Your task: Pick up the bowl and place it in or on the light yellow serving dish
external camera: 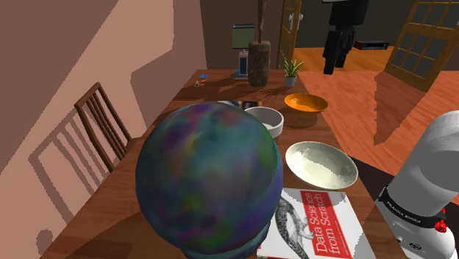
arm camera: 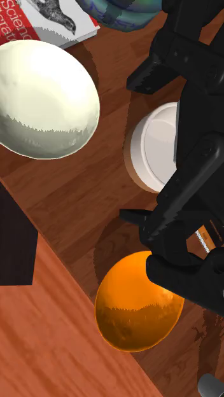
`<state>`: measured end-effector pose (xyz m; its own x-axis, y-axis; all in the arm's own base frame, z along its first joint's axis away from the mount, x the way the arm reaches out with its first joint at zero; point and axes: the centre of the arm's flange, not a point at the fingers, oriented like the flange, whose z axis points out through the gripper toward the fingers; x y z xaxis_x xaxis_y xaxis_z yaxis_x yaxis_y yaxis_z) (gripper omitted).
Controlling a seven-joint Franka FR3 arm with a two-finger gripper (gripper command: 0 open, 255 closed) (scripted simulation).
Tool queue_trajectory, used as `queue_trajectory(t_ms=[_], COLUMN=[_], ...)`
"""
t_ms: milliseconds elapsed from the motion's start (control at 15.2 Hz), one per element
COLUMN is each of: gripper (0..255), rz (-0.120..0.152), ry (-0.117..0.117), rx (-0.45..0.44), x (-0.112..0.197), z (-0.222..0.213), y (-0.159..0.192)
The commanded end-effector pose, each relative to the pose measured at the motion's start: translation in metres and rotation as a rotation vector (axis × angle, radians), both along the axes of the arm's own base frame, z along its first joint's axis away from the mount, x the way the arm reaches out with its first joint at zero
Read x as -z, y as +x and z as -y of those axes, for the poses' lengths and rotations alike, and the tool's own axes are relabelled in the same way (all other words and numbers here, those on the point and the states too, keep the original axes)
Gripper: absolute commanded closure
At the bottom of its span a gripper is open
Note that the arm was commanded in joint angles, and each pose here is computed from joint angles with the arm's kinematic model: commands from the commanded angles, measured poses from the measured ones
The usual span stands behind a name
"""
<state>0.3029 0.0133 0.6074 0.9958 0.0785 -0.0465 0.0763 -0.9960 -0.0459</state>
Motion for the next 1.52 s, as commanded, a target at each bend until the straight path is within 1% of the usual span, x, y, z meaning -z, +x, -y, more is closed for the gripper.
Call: queue_trajectory(t_ms=[0,1320,1452], gripper=[0,0,0], rz=[0.000,0.036,0.037], ry=[0.000,-0.023,-0.024], rx=[0.000,0.053,0.055], x=[0.000,0.178,0.187], z=[0.000,-0.004,-0.004], y=[0.000,0.188,0.193])
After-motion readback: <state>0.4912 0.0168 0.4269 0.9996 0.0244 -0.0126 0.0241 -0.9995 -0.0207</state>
